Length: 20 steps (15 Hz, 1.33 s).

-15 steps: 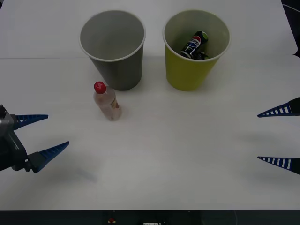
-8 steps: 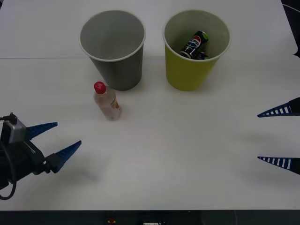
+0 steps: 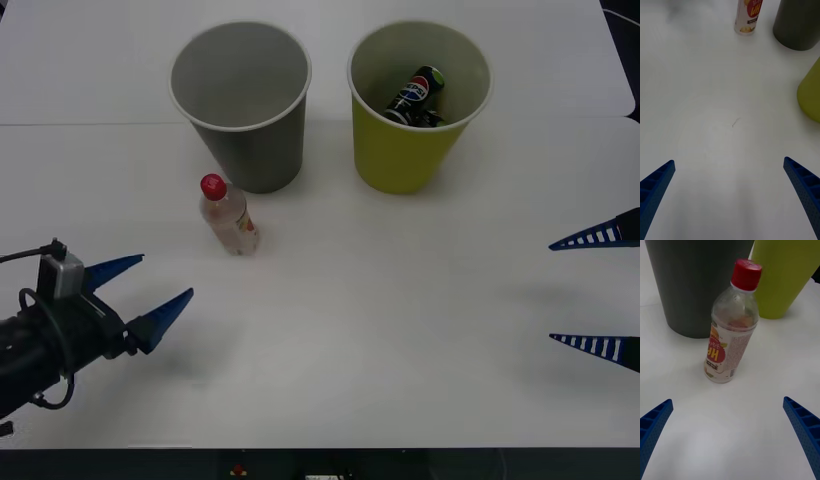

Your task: Put the can into the green bin and the plastic bottle into the gray bin

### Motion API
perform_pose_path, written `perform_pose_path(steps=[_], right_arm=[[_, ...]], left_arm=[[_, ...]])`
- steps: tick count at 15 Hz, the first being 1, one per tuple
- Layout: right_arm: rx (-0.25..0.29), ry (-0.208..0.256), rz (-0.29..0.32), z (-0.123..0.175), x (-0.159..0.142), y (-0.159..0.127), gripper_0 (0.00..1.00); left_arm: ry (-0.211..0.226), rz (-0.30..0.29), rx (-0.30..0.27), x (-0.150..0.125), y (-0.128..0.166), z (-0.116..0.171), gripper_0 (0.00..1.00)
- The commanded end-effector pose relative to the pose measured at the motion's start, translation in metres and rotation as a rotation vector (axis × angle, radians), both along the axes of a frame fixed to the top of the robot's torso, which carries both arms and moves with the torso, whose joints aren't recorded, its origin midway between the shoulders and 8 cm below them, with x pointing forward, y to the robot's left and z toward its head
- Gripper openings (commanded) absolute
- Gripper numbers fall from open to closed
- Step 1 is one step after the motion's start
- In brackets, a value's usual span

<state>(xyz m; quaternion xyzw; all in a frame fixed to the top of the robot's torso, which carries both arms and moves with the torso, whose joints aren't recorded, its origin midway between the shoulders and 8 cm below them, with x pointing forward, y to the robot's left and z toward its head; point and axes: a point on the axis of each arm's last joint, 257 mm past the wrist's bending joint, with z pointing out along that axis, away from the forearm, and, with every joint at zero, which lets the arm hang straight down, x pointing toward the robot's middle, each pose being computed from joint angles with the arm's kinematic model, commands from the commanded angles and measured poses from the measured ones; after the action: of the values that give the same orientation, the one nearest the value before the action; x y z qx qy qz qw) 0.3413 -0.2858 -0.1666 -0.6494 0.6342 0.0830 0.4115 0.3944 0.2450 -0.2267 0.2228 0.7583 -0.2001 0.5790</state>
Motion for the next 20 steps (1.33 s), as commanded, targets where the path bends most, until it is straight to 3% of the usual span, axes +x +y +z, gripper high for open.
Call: perform_pose_path(steps=[1, 4, 20], right_arm=[[0.0, 0.0, 0.0, 0.0, 0.0, 0.0, 1.0], [0.0, 0.0, 0.0, 0.0, 0.0, 0.0, 1.0], [0.0, 0.0, 0.0, 0.0, 0.0, 0.0, 1.0]], left_arm=[[-0.012, -0.016, -0.025, 0.021, -0.008, -0.006, 1.0], [-0.047, -0.045, -0.081, 0.048, -0.022, -0.009, 1.0], [-0.192, -0.056, -0.086, 0.109, -0.078, -0.015, 1.0]])
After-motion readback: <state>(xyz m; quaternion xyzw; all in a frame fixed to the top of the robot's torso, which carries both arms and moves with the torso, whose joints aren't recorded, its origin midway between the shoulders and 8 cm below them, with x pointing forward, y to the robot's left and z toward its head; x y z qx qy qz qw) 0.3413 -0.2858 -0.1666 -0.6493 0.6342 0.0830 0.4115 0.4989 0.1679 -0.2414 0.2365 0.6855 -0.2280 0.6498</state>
